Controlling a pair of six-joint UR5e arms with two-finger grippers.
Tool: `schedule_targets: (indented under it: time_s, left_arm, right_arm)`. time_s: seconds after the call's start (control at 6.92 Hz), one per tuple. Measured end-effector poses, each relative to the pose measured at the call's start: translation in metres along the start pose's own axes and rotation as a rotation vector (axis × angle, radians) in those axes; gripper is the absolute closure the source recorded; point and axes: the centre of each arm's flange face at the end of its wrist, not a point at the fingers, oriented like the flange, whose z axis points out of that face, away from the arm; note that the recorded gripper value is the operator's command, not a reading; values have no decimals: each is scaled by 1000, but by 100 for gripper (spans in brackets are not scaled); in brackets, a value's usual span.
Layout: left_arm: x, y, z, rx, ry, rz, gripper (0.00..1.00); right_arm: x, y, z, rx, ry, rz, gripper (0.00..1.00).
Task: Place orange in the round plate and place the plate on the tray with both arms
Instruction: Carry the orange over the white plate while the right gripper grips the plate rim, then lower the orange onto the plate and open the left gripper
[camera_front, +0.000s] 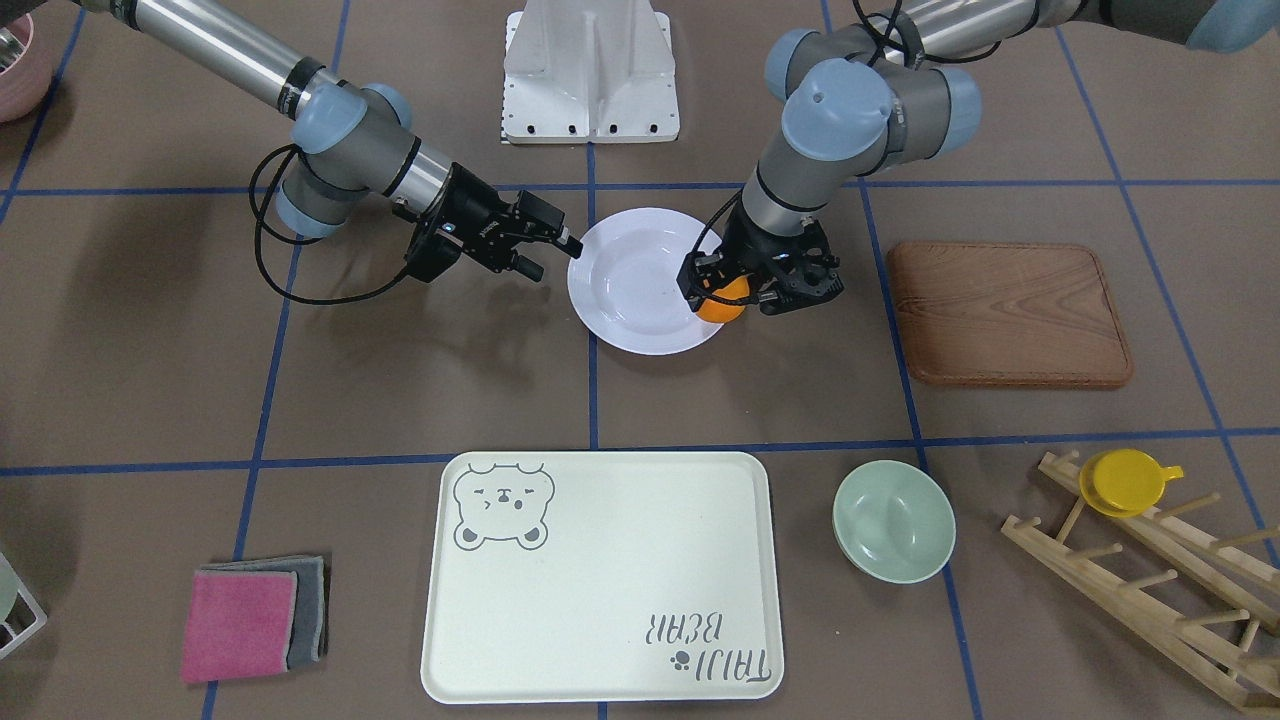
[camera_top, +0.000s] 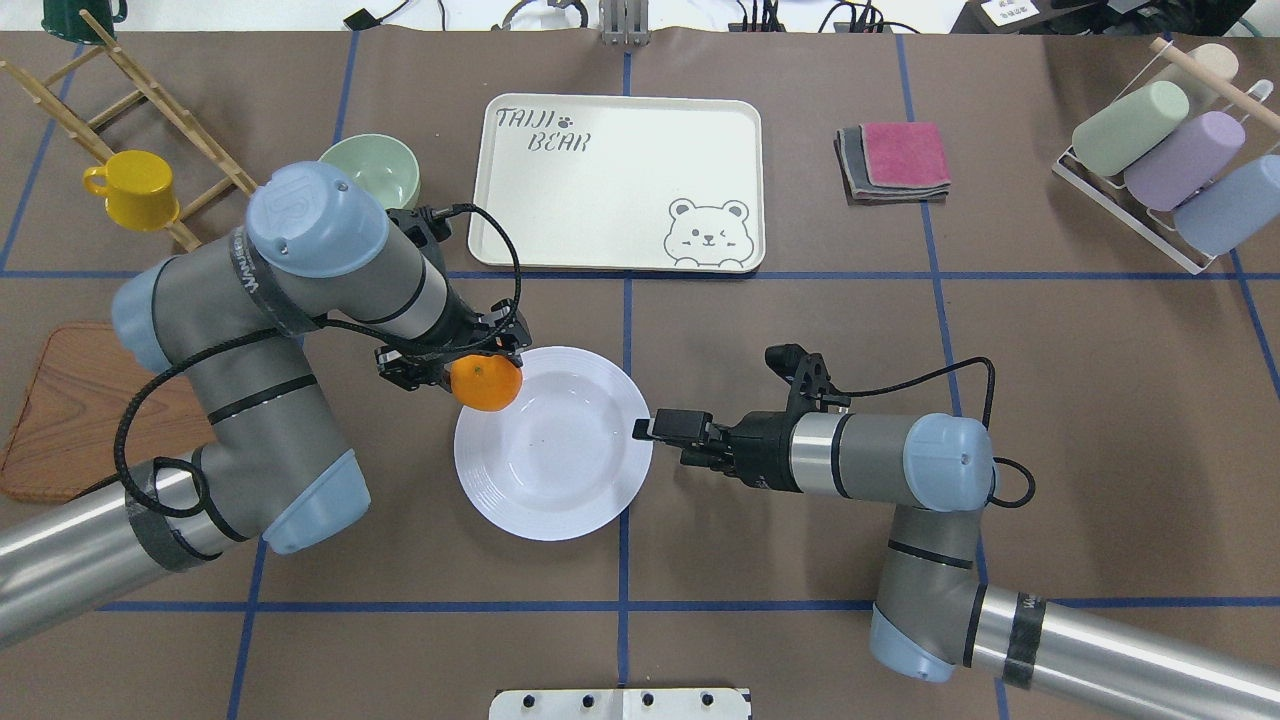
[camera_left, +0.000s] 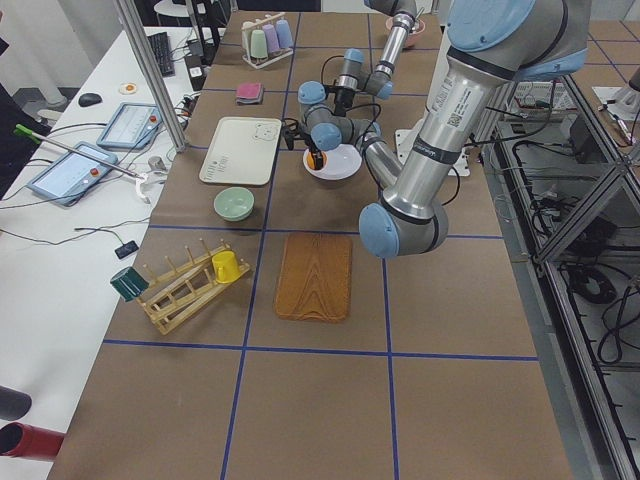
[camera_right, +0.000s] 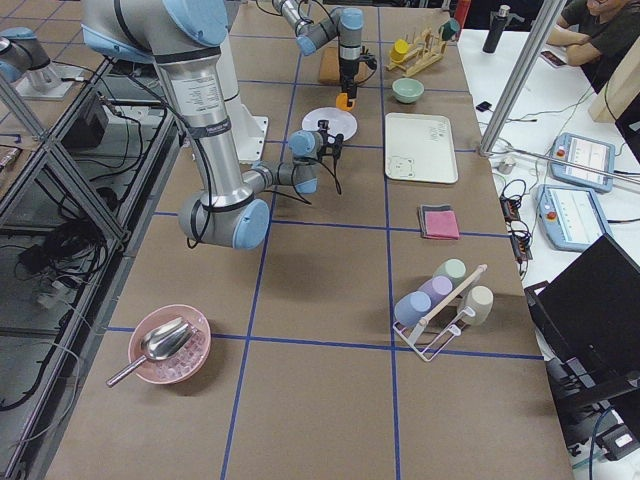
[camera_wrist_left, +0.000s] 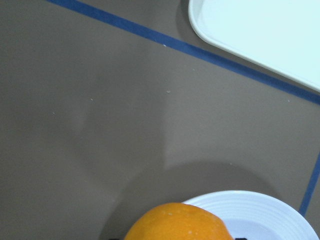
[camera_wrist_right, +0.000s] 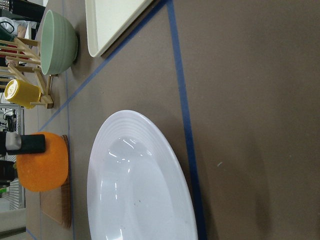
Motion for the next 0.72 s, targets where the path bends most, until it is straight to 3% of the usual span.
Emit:
schedule_targets:
  time_s: [0.43,0.72]
  left_arm:
    - [5,20,16,-9,-11,18,15]
    - [4,22,19,-11,-12,22,2]
  right_arm:
    - [-9,1,12,8,-11,-1,6]
    - [-14,1,27,26,-12,-2,7]
